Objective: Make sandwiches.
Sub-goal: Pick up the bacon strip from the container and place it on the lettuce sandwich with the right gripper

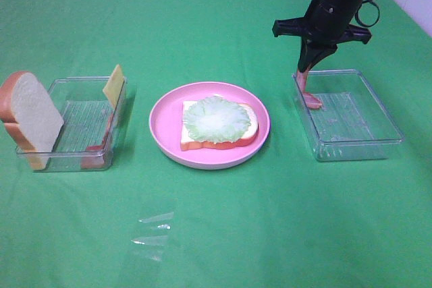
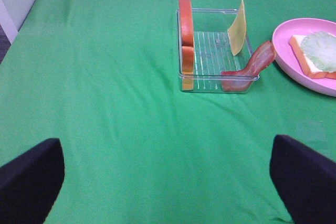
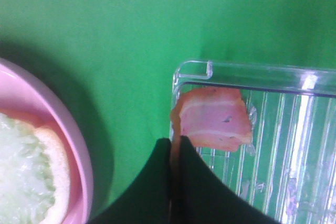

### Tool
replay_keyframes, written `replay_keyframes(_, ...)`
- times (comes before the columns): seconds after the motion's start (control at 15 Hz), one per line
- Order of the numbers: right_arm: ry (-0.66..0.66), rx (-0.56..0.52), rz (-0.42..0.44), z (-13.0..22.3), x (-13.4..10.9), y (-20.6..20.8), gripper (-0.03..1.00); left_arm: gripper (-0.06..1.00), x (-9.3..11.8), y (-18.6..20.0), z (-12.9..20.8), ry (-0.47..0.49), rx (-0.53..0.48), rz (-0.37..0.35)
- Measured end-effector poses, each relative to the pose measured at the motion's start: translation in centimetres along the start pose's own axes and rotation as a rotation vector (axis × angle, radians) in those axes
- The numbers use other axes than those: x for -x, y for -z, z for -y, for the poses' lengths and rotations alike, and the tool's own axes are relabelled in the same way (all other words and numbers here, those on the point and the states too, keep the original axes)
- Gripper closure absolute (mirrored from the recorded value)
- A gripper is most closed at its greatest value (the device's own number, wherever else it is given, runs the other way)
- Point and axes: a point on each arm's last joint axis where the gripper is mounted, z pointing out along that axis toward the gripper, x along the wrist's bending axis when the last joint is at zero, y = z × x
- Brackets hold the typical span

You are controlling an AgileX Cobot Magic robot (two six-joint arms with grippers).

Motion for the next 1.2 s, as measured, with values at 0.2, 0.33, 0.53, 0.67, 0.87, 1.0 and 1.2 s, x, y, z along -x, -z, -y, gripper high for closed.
replay_keyframes(0.2, 0.013, 0.112, -0.013, 0.3, -0.7, 6.0, 0.95, -0.03, 0.0, 0.0, 0.0, 0.000, 0.000, 0.000)
replay_keyframes(0.33, 0.012, 0.138, -0.044, 0.9, -1.3, 8.6, 0.95, -0.03, 0.0, 0.0, 0.0, 0.000, 0.000, 0.000)
replay_keyframes(0.53, 0.015, 0.151, -0.177, 1.4, -2.6, 10.4, 0.95, -0.03, 0.0, 0.0, 0.0, 0.000, 0.000, 0.000)
replay_keyframes(0.67, 0.042, 0.151, -0.325, 1.5, -4.1, 10.9, 0.95, -0.03, 0.0, 0.0, 0.0, 0.000, 0.000, 0.000)
replay_keyframes(0.87, 0.184, 0.127, -0.525, 2.7, -10.0, 10.5, 0.95, -0.03, 0.0, 0.0, 0.0, 0.000, 0.000, 0.000)
replay_keyframes(1.0, 0.239, 0.126, -0.562, 3.2, -12.9, 9.9, 0.95, -0.03, 0.0, 0.0, 0.0, 0.000, 0.000, 0.000)
replay_keyframes(1.2, 0.272, 0.093, -0.577, 3.6, -15.6, 7.6, 0.95, -0.03, 0.0, 0.0, 0.0, 0.000, 0.000, 0.000)
